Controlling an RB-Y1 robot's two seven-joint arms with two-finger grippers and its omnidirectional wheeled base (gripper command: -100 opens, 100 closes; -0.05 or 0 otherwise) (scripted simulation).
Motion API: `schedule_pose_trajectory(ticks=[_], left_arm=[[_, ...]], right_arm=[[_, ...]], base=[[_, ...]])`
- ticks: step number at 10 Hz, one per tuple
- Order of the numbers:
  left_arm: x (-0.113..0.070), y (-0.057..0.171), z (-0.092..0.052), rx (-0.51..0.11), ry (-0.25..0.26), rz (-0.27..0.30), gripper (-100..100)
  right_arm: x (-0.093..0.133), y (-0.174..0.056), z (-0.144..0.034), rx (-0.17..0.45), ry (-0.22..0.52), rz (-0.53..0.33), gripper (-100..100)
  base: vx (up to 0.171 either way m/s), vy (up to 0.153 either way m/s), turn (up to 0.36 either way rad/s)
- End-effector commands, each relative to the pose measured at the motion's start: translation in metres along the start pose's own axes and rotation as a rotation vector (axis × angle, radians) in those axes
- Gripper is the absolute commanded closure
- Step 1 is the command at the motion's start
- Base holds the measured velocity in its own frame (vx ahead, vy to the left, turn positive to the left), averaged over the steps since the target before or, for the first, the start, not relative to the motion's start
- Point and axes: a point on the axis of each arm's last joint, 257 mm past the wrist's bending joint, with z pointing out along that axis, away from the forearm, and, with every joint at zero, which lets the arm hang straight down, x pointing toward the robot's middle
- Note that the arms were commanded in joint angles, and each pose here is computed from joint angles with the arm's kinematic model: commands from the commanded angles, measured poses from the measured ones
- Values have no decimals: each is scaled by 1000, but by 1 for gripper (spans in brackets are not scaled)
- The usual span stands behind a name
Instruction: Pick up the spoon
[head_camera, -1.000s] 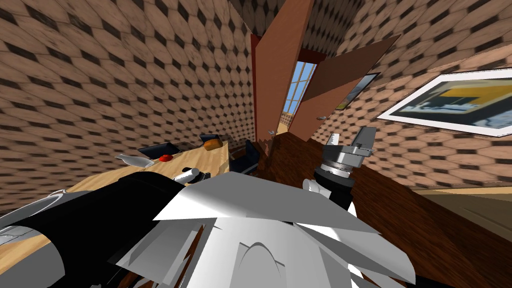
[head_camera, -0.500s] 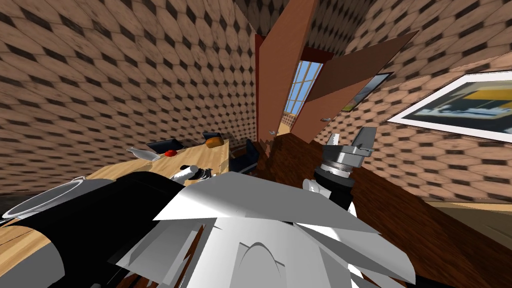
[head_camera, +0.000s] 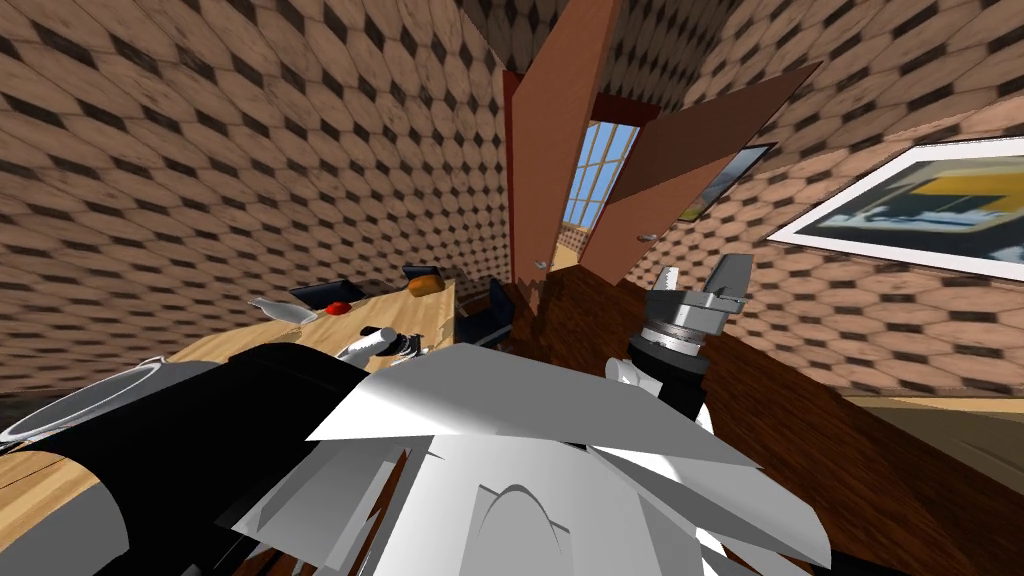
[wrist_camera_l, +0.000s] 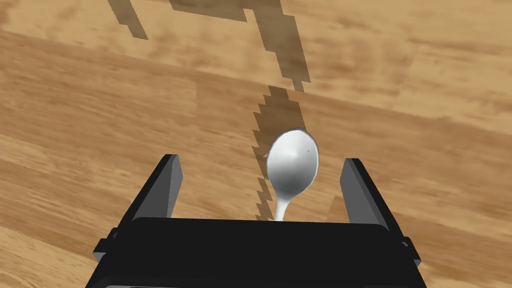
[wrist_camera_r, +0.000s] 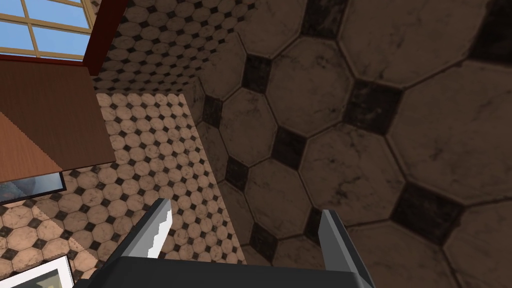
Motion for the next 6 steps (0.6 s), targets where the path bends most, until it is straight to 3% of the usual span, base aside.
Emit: schedule_pose_trajectory(ticks=[1, 6], left_arm=[[-19, 22, 3, -64, -54, 35, -100], [-62, 69, -3, -212, -181, 110, -100]], right_arm=[[0, 0, 0, 0, 0, 0, 0], [0, 0, 0, 0, 0, 0, 0]], base=[[-2, 51, -207], [-15, 60, -152]])
